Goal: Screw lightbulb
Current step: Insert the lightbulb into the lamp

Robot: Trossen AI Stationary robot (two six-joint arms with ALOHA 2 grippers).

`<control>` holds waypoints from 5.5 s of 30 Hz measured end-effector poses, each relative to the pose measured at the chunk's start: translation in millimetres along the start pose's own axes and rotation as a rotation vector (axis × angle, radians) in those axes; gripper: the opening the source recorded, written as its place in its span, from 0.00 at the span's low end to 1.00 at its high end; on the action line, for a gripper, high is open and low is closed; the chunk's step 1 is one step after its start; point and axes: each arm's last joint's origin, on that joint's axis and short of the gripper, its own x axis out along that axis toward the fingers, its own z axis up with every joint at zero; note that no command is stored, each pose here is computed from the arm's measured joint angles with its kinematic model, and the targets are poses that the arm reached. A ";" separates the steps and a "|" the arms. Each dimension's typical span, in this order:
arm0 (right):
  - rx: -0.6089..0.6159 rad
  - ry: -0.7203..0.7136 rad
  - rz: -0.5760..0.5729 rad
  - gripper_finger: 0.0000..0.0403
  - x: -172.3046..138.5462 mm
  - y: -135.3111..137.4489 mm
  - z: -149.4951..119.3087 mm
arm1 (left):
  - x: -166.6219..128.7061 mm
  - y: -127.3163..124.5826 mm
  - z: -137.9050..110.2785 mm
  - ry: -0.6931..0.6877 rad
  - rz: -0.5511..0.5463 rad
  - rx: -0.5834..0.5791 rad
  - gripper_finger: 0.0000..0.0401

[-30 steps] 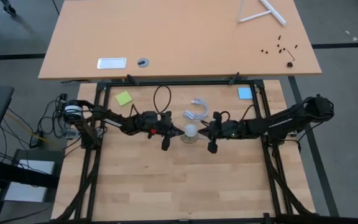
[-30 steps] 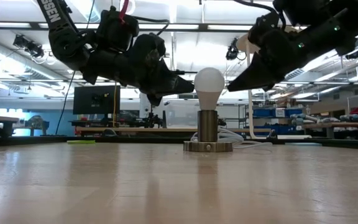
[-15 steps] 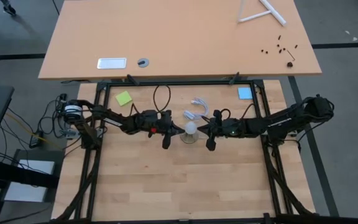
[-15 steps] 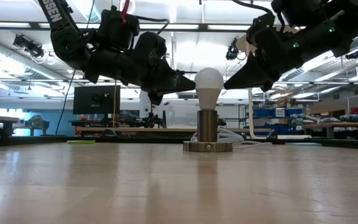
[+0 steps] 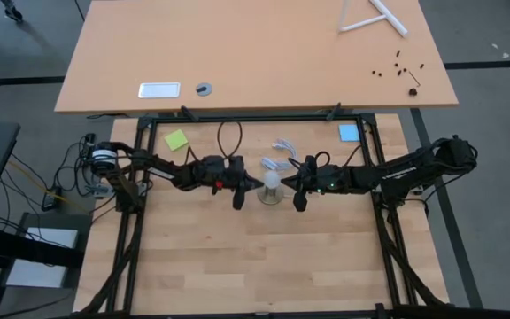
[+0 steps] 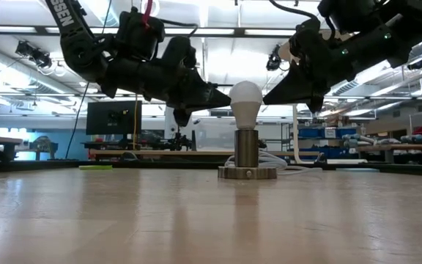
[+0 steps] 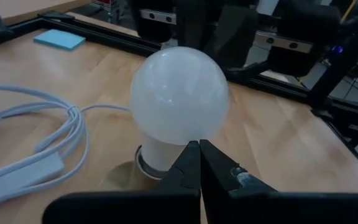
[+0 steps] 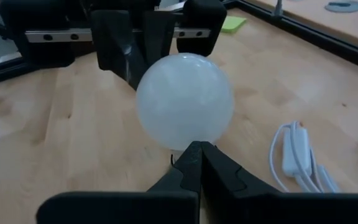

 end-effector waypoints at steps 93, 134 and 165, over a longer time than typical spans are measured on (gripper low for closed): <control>-0.346 0.842 0.169 0.75 80.2 -19.1 150.3 | -14.1 11.2 -22.2 0.093 -0.036 0.026 0.38; -0.516 0.679 0.134 0.70 74.6 18.4 178.9 | -14.1 12.6 -17.1 0.040 -0.020 0.029 0.38; -0.320 0.819 0.195 0.89 77.6 -28.2 176.2 | -13.5 8.9 -18.8 0.052 -0.035 0.009 0.38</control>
